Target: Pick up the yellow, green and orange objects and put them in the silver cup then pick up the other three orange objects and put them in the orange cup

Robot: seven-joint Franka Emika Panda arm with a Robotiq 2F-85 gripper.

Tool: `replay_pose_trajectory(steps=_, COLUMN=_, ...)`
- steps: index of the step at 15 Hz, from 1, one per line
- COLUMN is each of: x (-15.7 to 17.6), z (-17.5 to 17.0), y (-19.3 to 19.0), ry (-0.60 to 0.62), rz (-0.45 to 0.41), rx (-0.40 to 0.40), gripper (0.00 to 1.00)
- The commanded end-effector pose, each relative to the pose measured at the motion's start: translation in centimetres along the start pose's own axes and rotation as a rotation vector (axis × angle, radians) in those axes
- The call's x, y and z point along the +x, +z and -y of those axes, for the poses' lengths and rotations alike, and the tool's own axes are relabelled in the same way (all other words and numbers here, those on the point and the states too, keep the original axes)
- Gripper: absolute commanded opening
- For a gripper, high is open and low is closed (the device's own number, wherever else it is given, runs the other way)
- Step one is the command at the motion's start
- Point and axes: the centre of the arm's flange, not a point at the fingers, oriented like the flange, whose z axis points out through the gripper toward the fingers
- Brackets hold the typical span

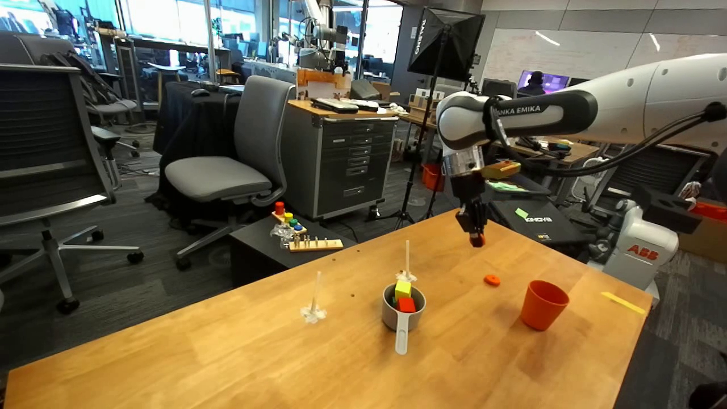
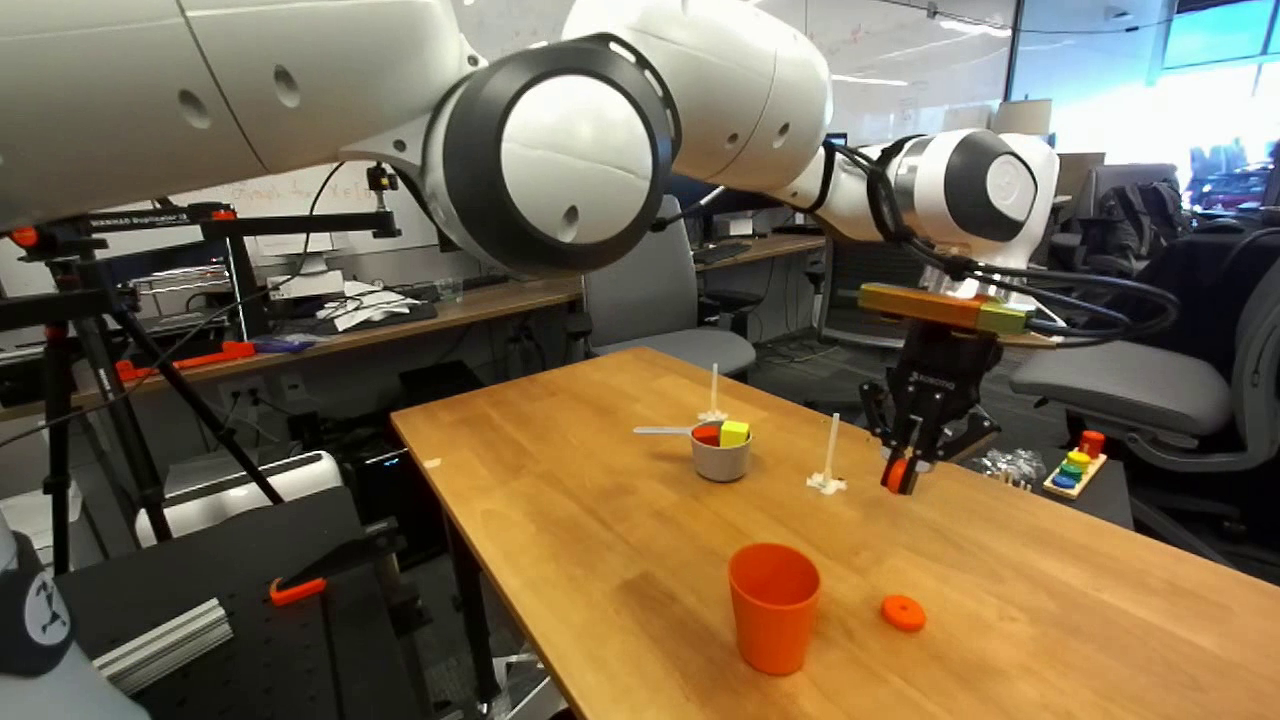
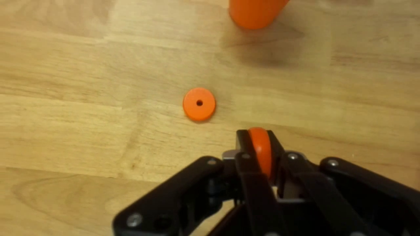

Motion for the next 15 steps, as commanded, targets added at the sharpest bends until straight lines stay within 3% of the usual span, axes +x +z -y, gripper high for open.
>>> replay_pose_trajectory(steps=1, x=-7.6, z=2.7, y=0.5, ry=-0.064, rz=0.110, rx=-0.033, gripper=0.06)
replay_pose_trajectory(steps=8, x=-10.0, z=4.6, y=3.3, ry=-0.194, rz=0.386, rx=0.027, gripper=0.06)
replay_pose_trajectory(steps=15, x=-11.9, z=3.5, y=9.4, ry=-0.144, rz=0.711, rx=0.096, gripper=0.07)
